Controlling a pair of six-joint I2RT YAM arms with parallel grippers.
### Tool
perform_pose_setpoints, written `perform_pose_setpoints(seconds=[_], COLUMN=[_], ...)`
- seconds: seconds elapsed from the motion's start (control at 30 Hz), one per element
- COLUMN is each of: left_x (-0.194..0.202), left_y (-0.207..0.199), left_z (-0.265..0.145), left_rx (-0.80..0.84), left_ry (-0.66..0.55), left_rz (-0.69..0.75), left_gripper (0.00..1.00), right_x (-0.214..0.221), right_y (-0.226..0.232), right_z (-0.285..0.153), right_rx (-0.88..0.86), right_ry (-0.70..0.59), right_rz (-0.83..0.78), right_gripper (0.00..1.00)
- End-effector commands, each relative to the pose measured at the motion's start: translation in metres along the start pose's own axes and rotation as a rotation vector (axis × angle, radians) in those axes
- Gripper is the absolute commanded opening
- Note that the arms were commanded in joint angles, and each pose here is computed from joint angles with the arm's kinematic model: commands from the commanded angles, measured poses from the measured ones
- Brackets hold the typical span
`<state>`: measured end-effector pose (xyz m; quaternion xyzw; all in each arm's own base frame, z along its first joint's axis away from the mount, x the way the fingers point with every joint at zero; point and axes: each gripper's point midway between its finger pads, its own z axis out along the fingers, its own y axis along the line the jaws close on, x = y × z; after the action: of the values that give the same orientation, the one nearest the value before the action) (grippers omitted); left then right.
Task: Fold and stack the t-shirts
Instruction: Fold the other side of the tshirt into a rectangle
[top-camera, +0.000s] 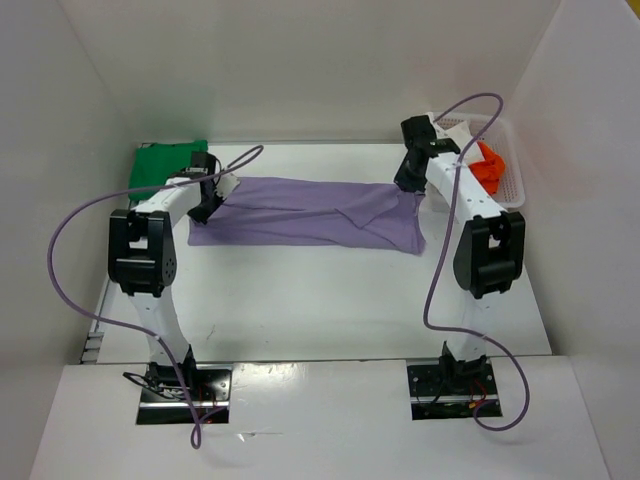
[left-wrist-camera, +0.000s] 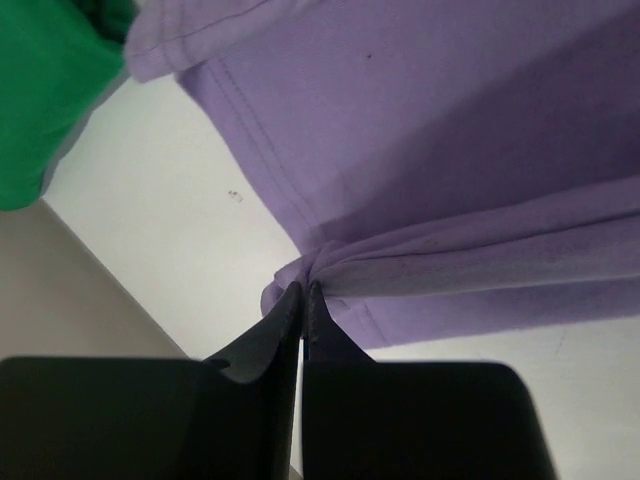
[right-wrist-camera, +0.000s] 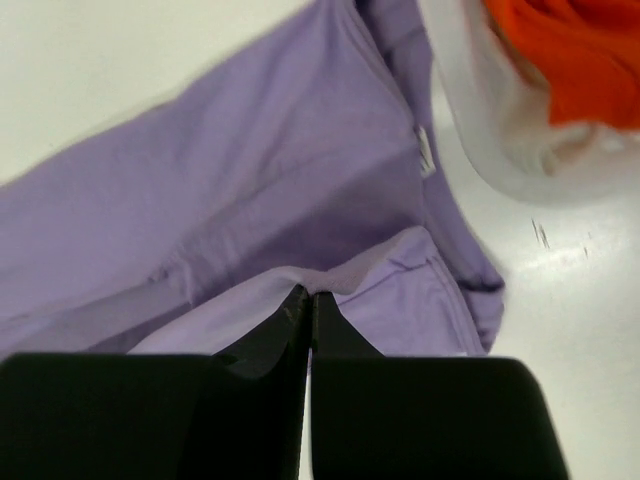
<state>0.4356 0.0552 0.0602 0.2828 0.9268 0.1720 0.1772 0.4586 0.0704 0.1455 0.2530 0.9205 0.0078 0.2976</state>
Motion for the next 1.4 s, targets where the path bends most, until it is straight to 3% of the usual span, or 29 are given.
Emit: perform_pose_setpoints(seconds=[0.0,0.53,0.83,1.37], left_x=[0.000,-0.021,-0.023,-0.032], left_y=[0.006,0.019,0.015,0.021], left_z=[0.006,0.017,0.028,0.032], left_rx=[-0.022,-0.082,-0.093,-0.113], left_ry=[0.040,0.030,0.039,0.026], left_rz=[0.036,-0.032,-0.023,-0.048], left_gripper=[0.00,0.00,0.09,0.11], right_x=[-0.021,-0.052,-0.046,-0.058], right_y=[0.009,0.025,0.028,0.041], right_z=[0.008,0.037,0.057,0.065], right_rx=[-0.014,0.037,0.044,0.021], right_ry=[-0.045,-0.087,-0.057,-0.074], right_rz=[-0.058,-0.116,-0.144,-0.164], right_gripper=[0.00,0.00,0.00,0.00])
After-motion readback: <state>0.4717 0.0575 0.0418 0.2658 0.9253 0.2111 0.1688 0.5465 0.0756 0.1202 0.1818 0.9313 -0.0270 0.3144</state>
